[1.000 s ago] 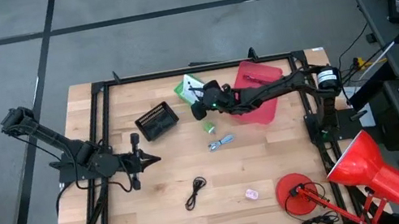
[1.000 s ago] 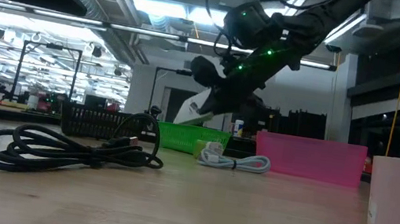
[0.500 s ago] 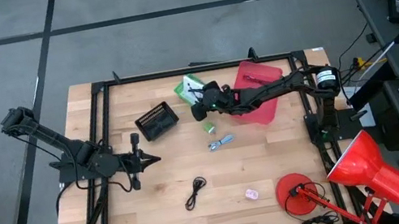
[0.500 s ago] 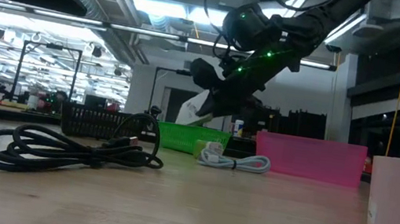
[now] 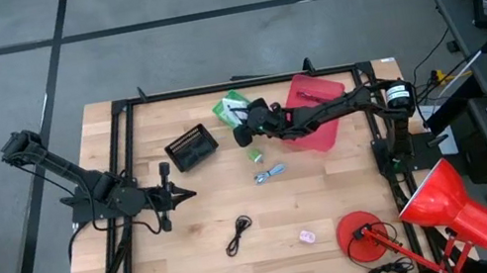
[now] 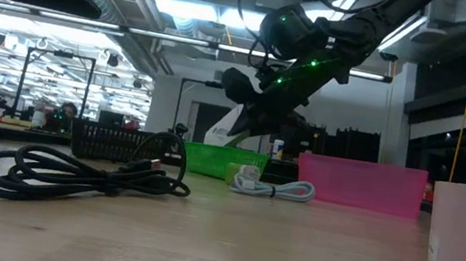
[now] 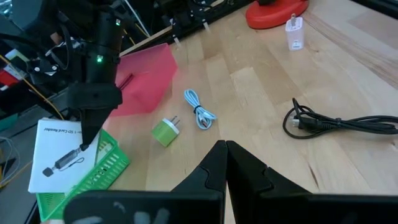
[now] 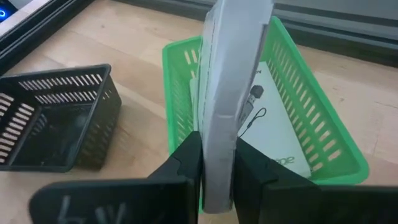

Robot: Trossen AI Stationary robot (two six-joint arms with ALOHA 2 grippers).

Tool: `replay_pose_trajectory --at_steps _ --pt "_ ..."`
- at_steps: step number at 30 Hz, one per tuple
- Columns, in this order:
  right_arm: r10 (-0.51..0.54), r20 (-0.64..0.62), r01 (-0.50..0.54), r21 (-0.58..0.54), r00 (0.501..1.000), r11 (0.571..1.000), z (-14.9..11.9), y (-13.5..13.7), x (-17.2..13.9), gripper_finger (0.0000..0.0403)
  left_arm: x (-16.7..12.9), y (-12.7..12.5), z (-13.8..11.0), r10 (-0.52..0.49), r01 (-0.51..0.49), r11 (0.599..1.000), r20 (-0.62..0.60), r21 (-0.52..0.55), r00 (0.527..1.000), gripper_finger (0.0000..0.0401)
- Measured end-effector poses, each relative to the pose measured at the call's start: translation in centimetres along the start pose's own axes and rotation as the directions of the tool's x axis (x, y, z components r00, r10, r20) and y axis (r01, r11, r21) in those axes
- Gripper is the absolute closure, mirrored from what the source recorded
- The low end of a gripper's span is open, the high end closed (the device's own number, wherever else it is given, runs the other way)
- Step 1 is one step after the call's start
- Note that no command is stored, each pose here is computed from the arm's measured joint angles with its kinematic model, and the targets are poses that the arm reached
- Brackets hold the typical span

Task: Pick and place items into bin
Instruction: Put the white card reader box into the green bin, then put the pink charger adapter into the black bin

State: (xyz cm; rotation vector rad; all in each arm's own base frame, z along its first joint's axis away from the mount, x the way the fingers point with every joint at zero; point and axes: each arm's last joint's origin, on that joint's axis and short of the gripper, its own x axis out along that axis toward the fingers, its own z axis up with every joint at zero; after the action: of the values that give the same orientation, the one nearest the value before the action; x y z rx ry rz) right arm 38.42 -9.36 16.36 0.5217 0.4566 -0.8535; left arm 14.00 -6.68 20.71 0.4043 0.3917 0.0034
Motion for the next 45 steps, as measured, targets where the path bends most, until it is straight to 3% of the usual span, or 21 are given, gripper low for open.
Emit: replay_pose_trajectory --at_steps 9,22,31,39,45 --pt "0.013 -0.013 -0.013 -0.044 1.0 0.999 0.0 0.0 0.0 0.0344 0.0 0.0 0.0 0.0 0.0 1.0 0.0 0.0 1.0 0.0399" --pt "0.014 -0.009 -0.015 -0.081 1.0 0.997 0.1 -0.1 0.1 0.0248 0.0 0.0 0.0 0.0 0.0 1.0 0.0 0.0 1.0 0.0399" --pt "0.014 -0.004 -0.015 -0.116 1.0 0.993 0.2 -0.1 0.1 0.0244 0.0 0.0 0.0 0.0 0.0 1.0 0.001 -0.001 1.0 0.0399" --pt "0.09 0.039 -0.082 -0.158 0.995 0.984 0.9 0.4 0.0 0.0244 0.0 0.0 0.0 0.0 0.0 1.0 0.001 -0.001 1.0 0.0399" --pt "0.113 -0.019 -0.114 -0.198 0.993 0.974 2.1 1.4 -0.4 0.0245 0.0 0.0 0.0 0.0 0.0 1.0 0.001 -0.003 1.0 0.0399"
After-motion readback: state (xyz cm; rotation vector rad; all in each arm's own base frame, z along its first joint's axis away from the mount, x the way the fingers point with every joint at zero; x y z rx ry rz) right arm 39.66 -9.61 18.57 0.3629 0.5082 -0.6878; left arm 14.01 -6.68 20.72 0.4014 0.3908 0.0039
